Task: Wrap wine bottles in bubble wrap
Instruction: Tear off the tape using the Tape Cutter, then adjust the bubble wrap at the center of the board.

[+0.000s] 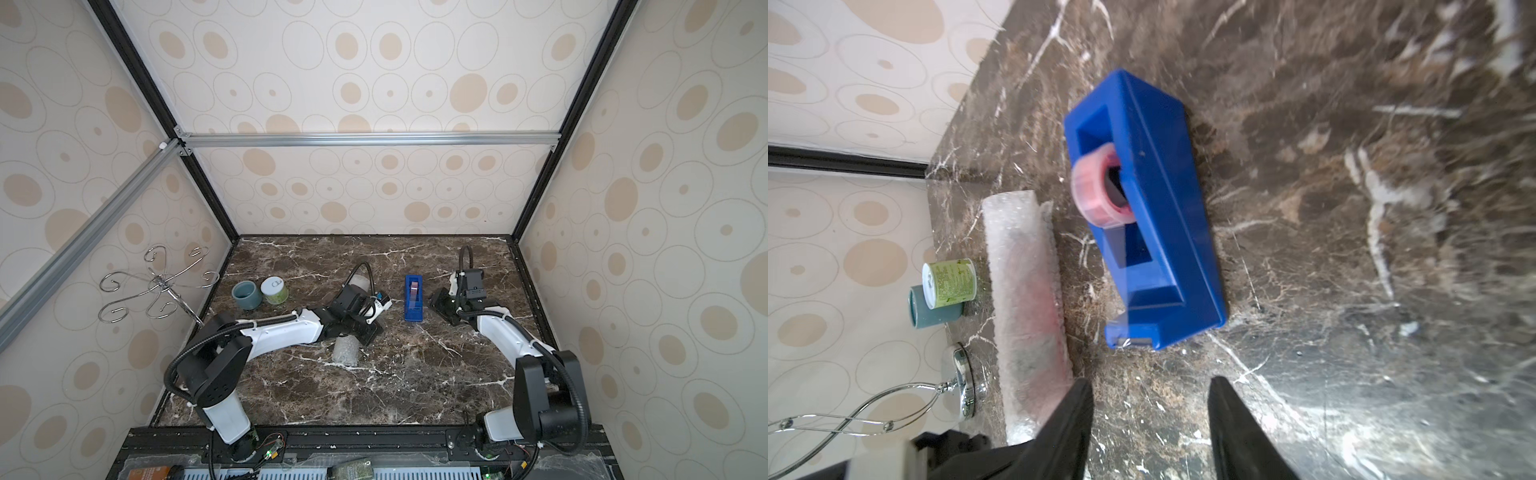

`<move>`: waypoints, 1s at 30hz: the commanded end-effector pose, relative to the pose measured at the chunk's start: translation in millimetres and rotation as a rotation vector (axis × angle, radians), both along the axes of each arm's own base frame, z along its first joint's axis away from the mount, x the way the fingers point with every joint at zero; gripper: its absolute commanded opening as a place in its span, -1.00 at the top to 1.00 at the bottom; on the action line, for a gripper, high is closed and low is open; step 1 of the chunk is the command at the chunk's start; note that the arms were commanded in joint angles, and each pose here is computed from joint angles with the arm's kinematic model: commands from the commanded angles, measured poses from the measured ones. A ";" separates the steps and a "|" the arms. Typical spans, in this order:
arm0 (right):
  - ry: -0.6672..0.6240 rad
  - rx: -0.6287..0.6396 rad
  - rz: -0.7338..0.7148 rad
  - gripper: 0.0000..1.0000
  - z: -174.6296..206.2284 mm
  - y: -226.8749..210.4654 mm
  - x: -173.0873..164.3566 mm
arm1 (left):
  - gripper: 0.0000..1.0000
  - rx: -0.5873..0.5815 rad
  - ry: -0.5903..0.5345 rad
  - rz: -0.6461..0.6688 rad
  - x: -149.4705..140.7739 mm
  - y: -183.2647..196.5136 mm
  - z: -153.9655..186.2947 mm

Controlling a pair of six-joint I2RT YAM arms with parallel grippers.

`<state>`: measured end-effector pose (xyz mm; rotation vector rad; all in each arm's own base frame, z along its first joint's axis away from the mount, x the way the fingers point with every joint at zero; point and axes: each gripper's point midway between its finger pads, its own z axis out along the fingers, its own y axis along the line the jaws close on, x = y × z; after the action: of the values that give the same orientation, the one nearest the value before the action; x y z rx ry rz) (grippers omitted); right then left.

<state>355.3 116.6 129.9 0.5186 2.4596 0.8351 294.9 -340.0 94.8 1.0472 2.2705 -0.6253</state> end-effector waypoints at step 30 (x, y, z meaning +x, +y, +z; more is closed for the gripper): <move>0.070 -0.019 0.343 -0.40 -16.0 182.3 -40.5 | 1.00 0.029 -0.622 -0.073 -67.3 119.9 149.3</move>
<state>314.4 285.1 118.7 0.0941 2.6497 0.9225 218.0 -228.2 246.3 1.1977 1.6761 -0.2943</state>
